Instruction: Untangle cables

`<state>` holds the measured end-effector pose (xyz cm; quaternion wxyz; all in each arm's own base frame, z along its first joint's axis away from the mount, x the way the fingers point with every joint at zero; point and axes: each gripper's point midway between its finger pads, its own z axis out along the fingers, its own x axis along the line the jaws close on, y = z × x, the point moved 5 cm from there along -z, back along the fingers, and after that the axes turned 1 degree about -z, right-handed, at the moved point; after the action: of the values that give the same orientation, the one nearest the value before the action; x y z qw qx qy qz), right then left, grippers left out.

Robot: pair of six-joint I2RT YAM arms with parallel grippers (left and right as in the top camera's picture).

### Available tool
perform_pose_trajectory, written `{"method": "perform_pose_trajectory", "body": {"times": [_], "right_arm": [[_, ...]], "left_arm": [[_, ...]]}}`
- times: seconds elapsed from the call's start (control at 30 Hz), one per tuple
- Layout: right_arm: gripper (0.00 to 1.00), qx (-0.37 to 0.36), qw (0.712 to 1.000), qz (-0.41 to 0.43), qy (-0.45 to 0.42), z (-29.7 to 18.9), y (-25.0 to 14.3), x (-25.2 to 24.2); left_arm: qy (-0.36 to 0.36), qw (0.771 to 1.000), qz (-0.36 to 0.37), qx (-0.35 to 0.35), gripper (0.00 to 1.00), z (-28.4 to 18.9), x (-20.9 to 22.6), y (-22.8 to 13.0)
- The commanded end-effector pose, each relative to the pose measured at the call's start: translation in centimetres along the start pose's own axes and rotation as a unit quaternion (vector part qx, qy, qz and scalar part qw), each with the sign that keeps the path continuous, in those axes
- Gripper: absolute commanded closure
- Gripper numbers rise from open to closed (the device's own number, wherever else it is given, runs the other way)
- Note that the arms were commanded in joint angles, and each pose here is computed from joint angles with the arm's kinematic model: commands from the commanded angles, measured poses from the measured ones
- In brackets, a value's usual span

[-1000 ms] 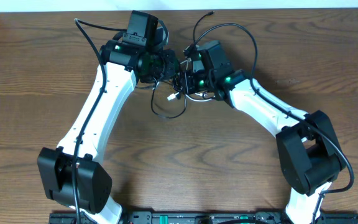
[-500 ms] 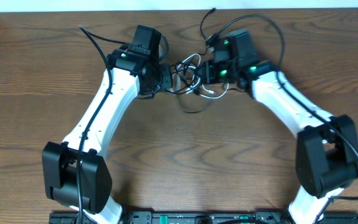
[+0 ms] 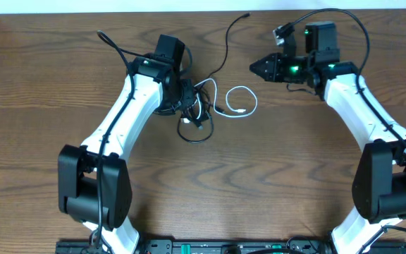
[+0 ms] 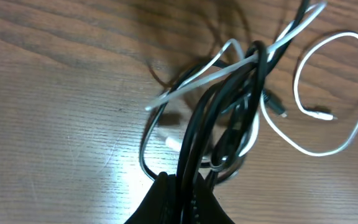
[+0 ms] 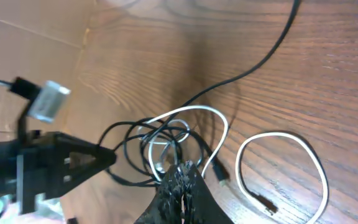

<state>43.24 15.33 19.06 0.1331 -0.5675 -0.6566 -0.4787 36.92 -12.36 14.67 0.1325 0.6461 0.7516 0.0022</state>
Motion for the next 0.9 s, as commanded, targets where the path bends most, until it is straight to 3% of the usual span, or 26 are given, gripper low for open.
{"method": "perform_pose_trajectory", "body": {"times": [0.0,0.13,0.23,0.33,0.6,0.87], "right_arm": [[0.99,-0.002,0.999,-0.024,0.032,-1.0,0.4,1.6],[0.97,0.000,1.000,-0.021,-0.006,-0.5,0.0,1.1],[0.79,0.005,0.998,-0.024,-0.056,0.3,-0.6,0.7],[0.73,0.020,0.997,-0.044,-0.065,1.5,-1.5,1.5],[0.72,0.066,0.993,-0.071,-0.074,5.5,-4.6,3.3],[0.75,0.119,0.987,-0.058,-0.093,9.3,-7.8,1.4]], "left_arm": [[-0.011,1.000,0.003,0.025,0.92,1.2,-0.1,-0.4],[-0.044,0.998,0.014,0.039,0.92,1.8,-0.9,-0.6],[-0.047,0.998,0.014,0.041,0.92,2.1,-1.0,-0.5],[-0.044,0.998,0.013,0.045,0.92,2.6,-0.9,-0.5],[-0.023,0.996,-0.020,0.085,0.92,6.6,-0.2,-1.0],[-0.002,0.991,-0.052,0.120,0.92,9.5,0.5,-1.8]]}}
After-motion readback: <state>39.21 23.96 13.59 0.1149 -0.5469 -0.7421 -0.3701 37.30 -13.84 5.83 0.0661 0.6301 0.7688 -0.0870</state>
